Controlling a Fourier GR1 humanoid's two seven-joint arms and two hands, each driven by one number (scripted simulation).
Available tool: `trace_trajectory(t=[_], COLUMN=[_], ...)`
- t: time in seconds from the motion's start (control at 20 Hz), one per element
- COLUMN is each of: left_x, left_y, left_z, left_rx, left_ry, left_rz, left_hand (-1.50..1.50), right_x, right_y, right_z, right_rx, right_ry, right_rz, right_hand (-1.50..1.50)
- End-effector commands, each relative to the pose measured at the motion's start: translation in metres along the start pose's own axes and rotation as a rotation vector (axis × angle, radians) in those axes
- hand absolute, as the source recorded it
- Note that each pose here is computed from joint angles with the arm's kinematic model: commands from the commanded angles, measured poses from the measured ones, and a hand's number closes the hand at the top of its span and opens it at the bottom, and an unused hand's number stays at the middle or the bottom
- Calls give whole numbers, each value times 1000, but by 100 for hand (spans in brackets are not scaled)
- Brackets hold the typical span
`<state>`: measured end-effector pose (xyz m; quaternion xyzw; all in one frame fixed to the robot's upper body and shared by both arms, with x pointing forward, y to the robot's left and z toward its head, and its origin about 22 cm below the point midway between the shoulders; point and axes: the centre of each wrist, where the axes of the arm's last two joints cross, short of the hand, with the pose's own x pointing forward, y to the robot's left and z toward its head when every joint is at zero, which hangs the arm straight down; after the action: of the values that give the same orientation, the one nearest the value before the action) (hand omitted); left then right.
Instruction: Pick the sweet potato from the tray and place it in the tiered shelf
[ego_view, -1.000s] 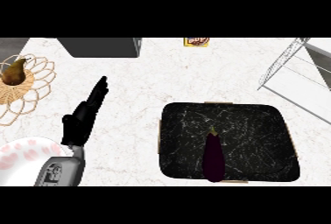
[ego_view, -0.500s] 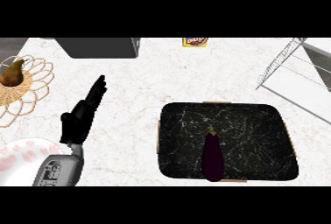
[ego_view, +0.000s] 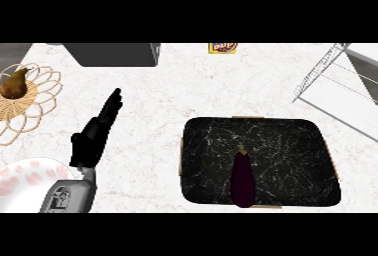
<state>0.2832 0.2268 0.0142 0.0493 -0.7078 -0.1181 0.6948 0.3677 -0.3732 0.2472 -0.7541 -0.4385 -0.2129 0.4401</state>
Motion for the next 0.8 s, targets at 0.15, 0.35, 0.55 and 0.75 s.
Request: trace_trajectory(t=[0.15,0.35,0.55,0.75], left_x=[14,-3,3,-16], left_y=[2,-12,8,4], left_z=[6,15,0,19], left_rx=[-6,-8,-7,11], left_ry=[19,-5,6,31], left_rz=[15,0,2,13], left_hand=[0,0,0,0], right_x=[8,4,39,33], right_y=[-34,-18,-74,-104], right_z=[-17,-1,-29,-35], right_rx=[60,36,-63,-195], right_ry=[11,43,87,157], right_rz=[-127,-192,-378,-452], right_hand=[-150,-150,-150,-150])
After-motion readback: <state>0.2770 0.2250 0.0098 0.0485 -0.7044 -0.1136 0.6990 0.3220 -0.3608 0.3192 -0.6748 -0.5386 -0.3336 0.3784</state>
